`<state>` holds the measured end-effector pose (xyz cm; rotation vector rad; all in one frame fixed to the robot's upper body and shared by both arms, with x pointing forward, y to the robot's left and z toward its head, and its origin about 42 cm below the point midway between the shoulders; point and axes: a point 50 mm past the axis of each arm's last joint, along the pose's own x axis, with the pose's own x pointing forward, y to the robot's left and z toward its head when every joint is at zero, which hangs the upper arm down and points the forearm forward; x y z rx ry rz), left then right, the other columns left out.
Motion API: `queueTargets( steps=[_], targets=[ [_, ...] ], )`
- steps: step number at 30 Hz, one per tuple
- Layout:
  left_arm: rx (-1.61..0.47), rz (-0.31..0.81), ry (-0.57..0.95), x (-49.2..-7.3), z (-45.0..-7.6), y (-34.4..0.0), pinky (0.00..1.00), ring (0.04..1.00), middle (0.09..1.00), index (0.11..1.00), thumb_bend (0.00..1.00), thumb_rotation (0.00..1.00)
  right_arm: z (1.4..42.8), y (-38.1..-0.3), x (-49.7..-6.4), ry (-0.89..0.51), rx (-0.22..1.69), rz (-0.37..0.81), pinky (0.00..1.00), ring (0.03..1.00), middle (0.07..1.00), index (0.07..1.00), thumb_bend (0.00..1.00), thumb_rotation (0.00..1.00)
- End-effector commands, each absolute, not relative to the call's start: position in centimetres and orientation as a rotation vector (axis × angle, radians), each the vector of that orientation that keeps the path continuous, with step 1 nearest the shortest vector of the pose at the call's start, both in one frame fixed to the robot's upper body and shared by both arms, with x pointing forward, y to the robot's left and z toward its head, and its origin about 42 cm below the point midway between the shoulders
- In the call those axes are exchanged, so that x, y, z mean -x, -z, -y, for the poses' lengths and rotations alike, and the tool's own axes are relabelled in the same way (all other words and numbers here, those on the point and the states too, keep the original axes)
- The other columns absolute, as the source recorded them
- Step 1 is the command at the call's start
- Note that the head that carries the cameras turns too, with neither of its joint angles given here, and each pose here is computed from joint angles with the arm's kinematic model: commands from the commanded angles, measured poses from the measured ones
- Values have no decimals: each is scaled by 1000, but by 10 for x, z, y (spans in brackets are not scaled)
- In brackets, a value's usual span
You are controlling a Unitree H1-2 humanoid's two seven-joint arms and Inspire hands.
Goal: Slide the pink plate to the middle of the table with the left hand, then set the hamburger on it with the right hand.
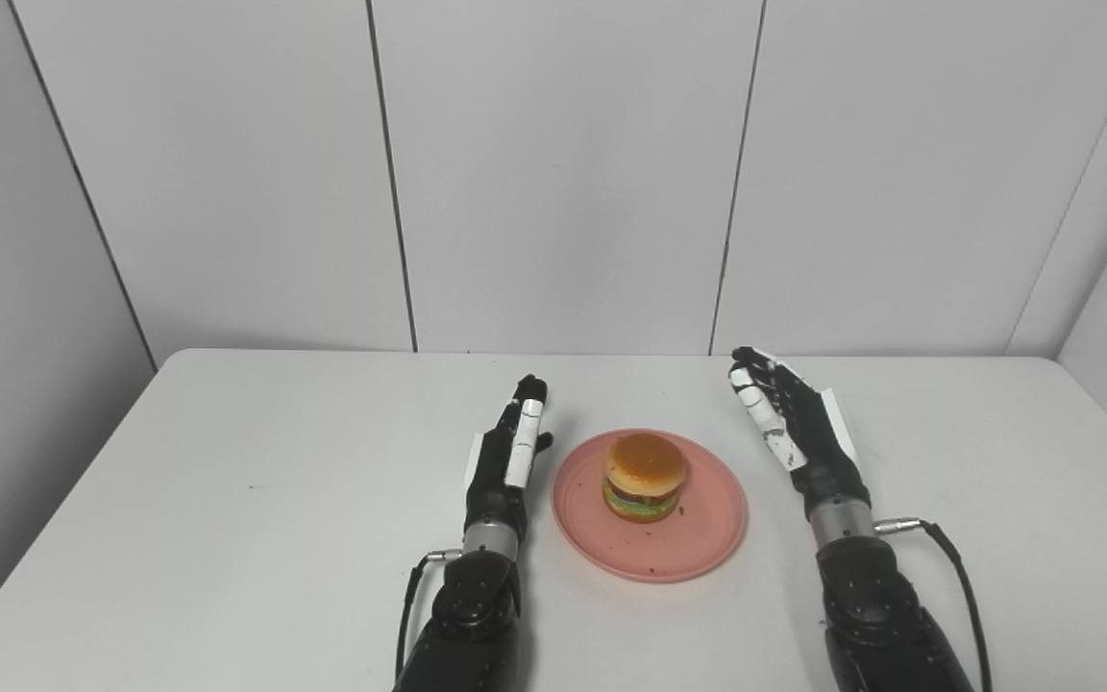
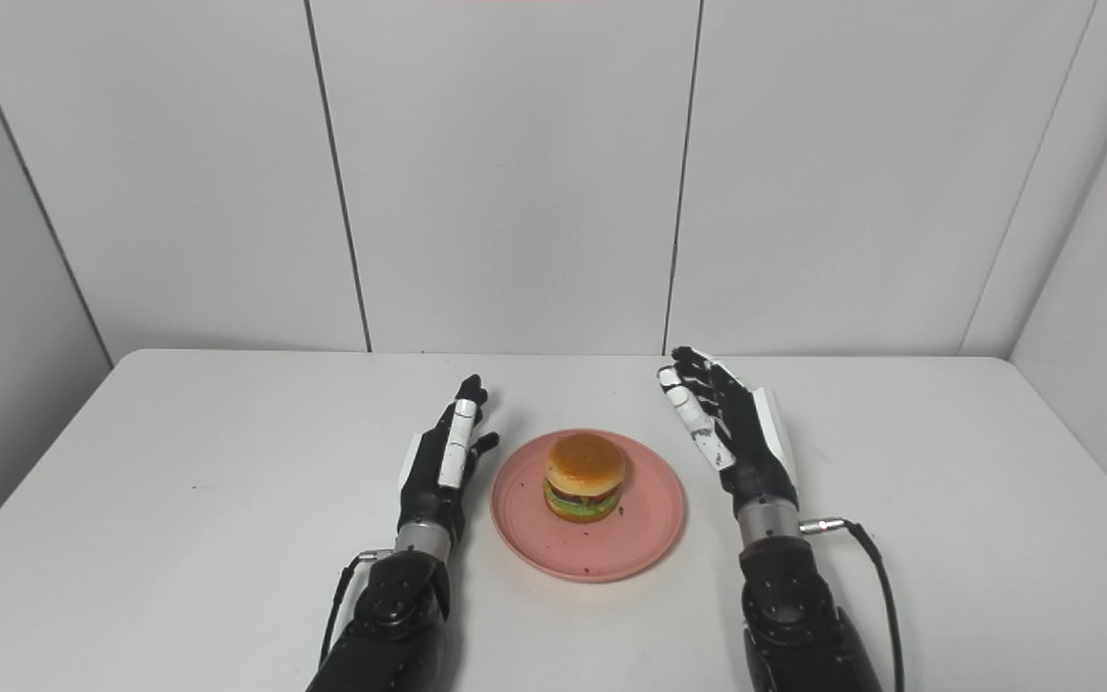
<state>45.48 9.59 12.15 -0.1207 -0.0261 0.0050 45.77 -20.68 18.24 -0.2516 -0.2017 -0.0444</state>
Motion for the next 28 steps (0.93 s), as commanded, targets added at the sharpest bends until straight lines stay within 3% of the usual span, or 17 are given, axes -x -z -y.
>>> queueTargets(
  steps=[1,5,12,19,28],
  targets=[
    [81,94,-43,-461,-100,-130,1000,1000,980,945,861,965,202,-199,-466,49,143,219,796,804,833,812,802,1000],
    [76,112,-54,-461,-102,-127,1000,1000,995,964,825,965,203,-185,-469,62,94,162,797,806,833,820,814,1000],
    [60,91,-53,-460,-109,-120,1000,1000,1000,982,804,954,197,-165,-468,35,127,121,802,819,842,801,732,1000],
    [64,44,-17,-463,-114,-115,1000,1000,1000,983,893,943,195,-155,-466,13,111,91,813,834,857,814,736,1000],
    [62,30,-14,-464,-114,-114,996,1000,999,973,914,943,196,-151,-464,14,130,69,818,857,878,830,722,1000]
  ],
)
